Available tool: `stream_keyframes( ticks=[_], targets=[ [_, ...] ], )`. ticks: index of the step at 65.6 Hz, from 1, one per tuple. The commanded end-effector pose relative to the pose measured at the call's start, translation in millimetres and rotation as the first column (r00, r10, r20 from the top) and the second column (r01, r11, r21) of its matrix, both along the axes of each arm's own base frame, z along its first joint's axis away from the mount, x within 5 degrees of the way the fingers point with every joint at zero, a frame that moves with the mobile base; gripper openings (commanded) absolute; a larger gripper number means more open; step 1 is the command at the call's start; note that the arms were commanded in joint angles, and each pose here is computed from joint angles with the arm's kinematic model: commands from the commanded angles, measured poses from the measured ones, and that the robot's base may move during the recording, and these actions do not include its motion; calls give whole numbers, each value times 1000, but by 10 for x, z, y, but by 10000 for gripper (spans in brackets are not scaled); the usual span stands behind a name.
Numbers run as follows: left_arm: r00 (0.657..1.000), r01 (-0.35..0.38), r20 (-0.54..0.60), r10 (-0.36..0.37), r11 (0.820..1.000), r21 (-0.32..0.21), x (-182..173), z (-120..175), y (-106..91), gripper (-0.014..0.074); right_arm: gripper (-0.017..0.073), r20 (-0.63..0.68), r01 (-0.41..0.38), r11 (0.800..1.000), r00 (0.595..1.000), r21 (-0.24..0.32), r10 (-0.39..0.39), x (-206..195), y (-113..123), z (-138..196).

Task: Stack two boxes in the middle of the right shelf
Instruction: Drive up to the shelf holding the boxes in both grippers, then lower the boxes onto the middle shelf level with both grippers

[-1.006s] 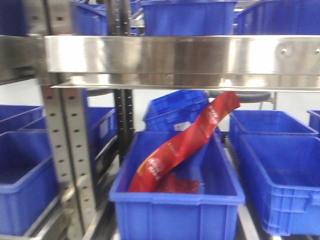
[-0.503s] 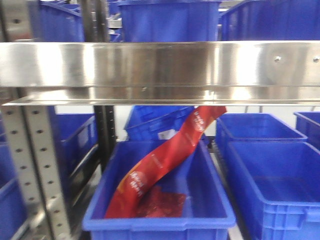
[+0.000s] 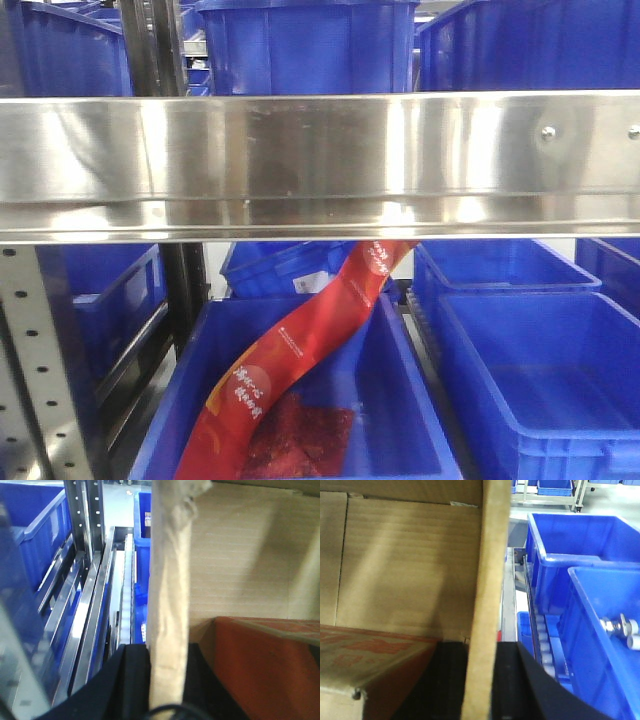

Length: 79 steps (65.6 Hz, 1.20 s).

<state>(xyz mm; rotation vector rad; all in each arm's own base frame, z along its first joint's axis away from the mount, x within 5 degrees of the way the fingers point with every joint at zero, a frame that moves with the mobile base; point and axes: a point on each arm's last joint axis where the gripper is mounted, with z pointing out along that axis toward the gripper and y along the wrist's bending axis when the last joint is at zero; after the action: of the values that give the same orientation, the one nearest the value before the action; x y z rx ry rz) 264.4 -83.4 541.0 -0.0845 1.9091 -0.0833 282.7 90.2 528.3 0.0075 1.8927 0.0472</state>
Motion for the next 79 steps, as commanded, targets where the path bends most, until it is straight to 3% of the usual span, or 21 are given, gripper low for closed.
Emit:
stream_keyframes(
  ticks=[1,56,79],
  targets=[
    [998,-31,62,30,999,13,-91,122,91,-111,-153,63,70,997,996,-42,-67,-30,-132,93],
    [997,-26,70,26,1000,12,-80,125,83,-111,-153,57,70,997,996,-45,-67,-5,-122,73],
    [989,-57,-130,68,995,84,345,-305,-85,-111,-153,-104,84,991,990,-107,-95,395,32,-341]
  ],
)
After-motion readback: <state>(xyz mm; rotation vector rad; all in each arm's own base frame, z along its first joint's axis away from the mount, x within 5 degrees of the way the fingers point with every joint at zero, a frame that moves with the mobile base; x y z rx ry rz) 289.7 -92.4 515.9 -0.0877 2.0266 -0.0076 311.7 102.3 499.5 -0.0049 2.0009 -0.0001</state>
